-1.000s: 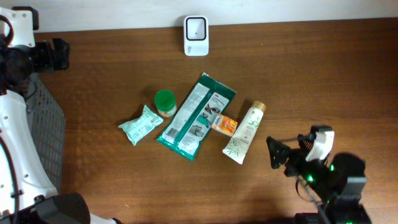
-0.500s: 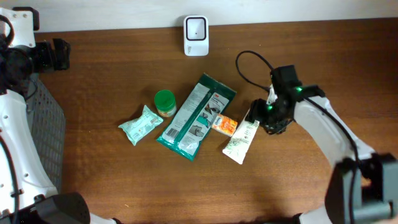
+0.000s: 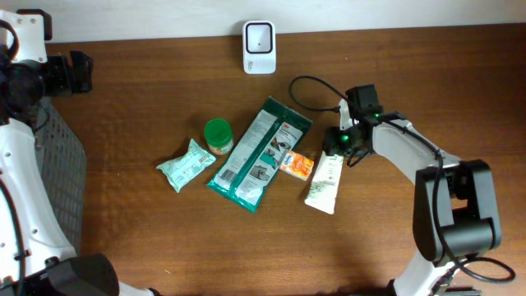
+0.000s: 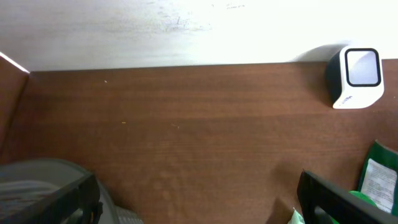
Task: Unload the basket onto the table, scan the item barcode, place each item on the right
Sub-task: 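Grasp the white tube with right gripper and lift it, then move the held tube with right gripper to the scanner window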
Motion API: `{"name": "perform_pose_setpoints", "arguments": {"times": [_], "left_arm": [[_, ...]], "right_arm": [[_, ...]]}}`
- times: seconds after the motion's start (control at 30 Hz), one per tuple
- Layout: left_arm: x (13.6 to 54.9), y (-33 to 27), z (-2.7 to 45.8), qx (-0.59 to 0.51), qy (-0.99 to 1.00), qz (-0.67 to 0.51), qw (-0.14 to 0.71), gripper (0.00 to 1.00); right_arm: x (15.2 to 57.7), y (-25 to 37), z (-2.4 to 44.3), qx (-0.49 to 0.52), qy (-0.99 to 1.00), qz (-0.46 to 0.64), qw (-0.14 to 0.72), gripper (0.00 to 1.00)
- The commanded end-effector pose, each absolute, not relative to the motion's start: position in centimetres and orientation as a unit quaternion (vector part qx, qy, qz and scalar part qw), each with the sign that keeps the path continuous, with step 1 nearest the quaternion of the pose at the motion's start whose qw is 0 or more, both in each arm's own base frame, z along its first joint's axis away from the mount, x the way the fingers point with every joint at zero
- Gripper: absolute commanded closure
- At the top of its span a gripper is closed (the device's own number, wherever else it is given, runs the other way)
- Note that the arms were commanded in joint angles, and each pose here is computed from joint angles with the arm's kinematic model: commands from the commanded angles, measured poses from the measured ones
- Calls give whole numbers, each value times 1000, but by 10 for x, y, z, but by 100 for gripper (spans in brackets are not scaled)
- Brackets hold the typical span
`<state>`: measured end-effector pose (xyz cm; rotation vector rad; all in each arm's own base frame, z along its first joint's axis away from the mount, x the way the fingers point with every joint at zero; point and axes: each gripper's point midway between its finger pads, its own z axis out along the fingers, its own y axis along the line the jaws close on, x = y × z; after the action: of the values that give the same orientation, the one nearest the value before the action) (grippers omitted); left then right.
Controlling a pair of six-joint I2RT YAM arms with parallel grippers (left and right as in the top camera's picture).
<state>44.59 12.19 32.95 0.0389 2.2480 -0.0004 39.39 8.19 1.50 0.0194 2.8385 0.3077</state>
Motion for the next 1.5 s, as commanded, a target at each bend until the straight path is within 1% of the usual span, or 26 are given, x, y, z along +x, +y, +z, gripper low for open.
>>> {"name": "perform_pose_setpoints", "arguments": {"times": [0.0, 0.03, 0.07, 0.13, 0.2, 0.23, 0.27, 0.33, 0.4, 0.43, 0.47, 0.5, 0.6, 0.7, 0.77, 0.8, 0.87, 0.9, 0.93, 1.03, 1.1, 1.17, 1.2, 1.23, 1.33, 1.47], "left_arm": [[447, 123, 332, 23, 900, 2, 436, 1], [447, 123, 332, 23, 900, 2, 436, 1], [447, 123, 332, 23, 900, 2, 436, 1], [447, 123, 332, 23, 900, 2, 436, 1], [447, 123, 332, 23, 900, 2, 436, 1], [447, 123, 332, 23, 900, 2, 436, 1], [447, 123, 332, 23, 900, 2, 436, 1], [447, 123, 332, 23, 900, 2, 436, 1], [447, 123, 332, 23, 900, 2, 436, 1], [447, 123, 332, 23, 900, 2, 436, 1], [447, 123, 332, 23, 900, 2, 436, 1], [447, 123, 332, 23, 900, 2, 436, 1], [447, 123, 332, 23, 900, 2, 436, 1], [447, 123, 332, 23, 900, 2, 436, 1], [447, 123, 332, 23, 900, 2, 436, 1], [447, 123, 332, 23, 900, 2, 436, 1], [447, 123, 332, 23, 900, 2, 436, 1], [447, 123, 332, 23, 900, 2, 436, 1], [447, 123, 332, 23, 900, 2, 436, 1], [447, 123, 332, 23, 900, 2, 436, 1], [447, 123, 332, 23, 900, 2, 436, 1], [447, 123, 332, 23, 900, 2, 436, 1], [447, 123, 332, 23, 900, 2, 436, 1], [447, 123, 332, 23, 900, 2, 436, 1], [447, 123, 332, 23, 900, 2, 436, 1], [447, 123, 332, 23, 900, 2, 436, 1]], "right_arm": [[416, 109, 26, -56, 965, 172, 188, 42], [422, 110, 32, -58, 963, 173, 198, 42], [427, 106, 44, -53, 966, 165, 194, 39], [427, 99, 79, -38, 975, 151, 160, 38], [398, 97, 104, -25, 991, 99, 88, 38], [378, 100, 101, -24, 996, 61, 55, 43], [361, 104, 98, -17, 999, 25, 28, 53], [336, 118, 95, -36, 998, -51, 19, 53], [304, 137, 78, -66, 990, -126, 17, 49], [293, 141, 69, -73, 987, -142, 14, 47], [279, 145, 49, -83, 985, -149, 7, 40], [274, 144, 39, -87, 985, -151, 5, 39], [266, 129, 10, -89, 981, -173, 13, 34], [268, 99, 8, -78, 965, -247, 39, 34], [272, 97, 9, -78, 962, -255, 50, 34], [273, 98, 7, -77, 963, -252, 54, 47], [273, 98, 7, -77, 963, -251, 56, 85], [273, 98, 7, -77, 963, -251, 56, 92], [272, 99, 6, -76, 965, -247, 53, 96], [275, 128, 19, -82, 981, -166, 53, 96], [278, 157, 58, -108, 989, -60, 79, 96], [279, 163, 101, -98, 988, 64, 99, 96], [282, 158, 108, -88, 987, 95, 98, 96], [286, 148, 107, -72, 984, 136, 84, 96], [288, 101, 58, 39, 978, 201, 40, 96], [275, 54, 34, 146, 961, 234, 22, 96]]}}
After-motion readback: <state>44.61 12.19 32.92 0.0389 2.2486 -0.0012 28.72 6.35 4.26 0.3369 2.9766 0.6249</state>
